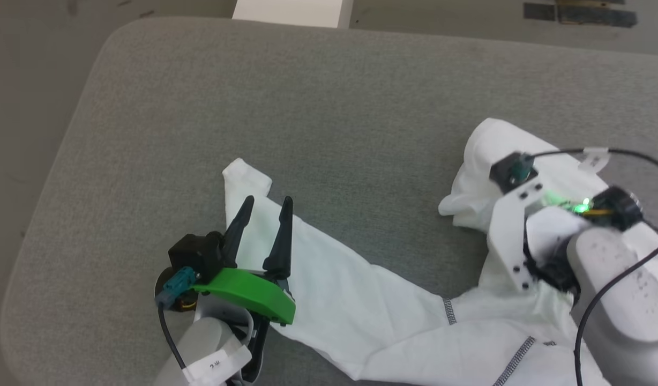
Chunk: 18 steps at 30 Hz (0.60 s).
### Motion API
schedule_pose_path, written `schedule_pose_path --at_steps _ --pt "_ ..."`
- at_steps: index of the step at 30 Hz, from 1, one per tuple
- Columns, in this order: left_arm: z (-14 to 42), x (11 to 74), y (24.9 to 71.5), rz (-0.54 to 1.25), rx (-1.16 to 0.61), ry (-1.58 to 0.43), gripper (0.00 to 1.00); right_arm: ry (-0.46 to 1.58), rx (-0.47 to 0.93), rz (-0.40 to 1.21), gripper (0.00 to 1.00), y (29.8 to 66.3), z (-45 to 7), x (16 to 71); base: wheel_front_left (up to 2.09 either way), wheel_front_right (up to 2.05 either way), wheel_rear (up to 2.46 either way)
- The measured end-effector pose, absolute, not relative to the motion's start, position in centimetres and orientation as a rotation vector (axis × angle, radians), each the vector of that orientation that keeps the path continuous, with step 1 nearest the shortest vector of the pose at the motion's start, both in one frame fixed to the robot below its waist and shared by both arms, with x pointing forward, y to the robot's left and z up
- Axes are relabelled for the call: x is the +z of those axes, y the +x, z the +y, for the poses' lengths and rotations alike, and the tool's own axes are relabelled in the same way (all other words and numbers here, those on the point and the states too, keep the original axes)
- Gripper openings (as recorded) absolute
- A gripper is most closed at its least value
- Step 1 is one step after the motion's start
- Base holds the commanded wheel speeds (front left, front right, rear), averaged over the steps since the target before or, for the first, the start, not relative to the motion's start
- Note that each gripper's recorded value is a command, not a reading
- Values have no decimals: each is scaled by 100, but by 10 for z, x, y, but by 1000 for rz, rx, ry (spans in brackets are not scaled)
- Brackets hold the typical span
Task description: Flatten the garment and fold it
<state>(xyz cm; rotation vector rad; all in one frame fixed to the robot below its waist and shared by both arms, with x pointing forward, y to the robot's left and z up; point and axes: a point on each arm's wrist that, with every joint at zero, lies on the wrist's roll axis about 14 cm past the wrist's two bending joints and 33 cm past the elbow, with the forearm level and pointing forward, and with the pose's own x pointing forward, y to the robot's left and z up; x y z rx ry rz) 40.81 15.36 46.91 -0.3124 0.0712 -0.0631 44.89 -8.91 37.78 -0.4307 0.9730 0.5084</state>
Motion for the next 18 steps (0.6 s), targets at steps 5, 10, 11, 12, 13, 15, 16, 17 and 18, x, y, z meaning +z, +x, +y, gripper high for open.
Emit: schedule_pose_path --at_steps 5,10,11,12,13,15,16,17,18 --pt "161 464 410 78 -36 -309 100 -403 503 793 0 493 -67 401 0 0 0" --pt "161 466 412 69 -35 -314 100 -332 497 531 0 550 -30 465 0 0 0" --pt "162 466 413 66 -34 -314 100 -315 495 479 0 560 -24 479 0 0 0" --pt "162 467 414 65 -32 -314 100 -305 493 442 0 567 -20 488 0 0 0" --pt "163 467 414 65 -29 -315 100 -297 490 401 0 576 -15 499 0 0 0" --pt "164 466 415 65 -28 -316 100 -283 490 363 0 586 -8 510 0 0 0" --pt "165 466 414 65 -25 -316 100 -276 490 360 0 590 -5 511 0 0 0" --pt "166 464 414 69 -19 -315 100 -273 494 359 0 593 -2 510 0 0 0" --pt "168 462 413 75 -14 -315 100 -265 494 362 0 594 0 507 0 0 0"
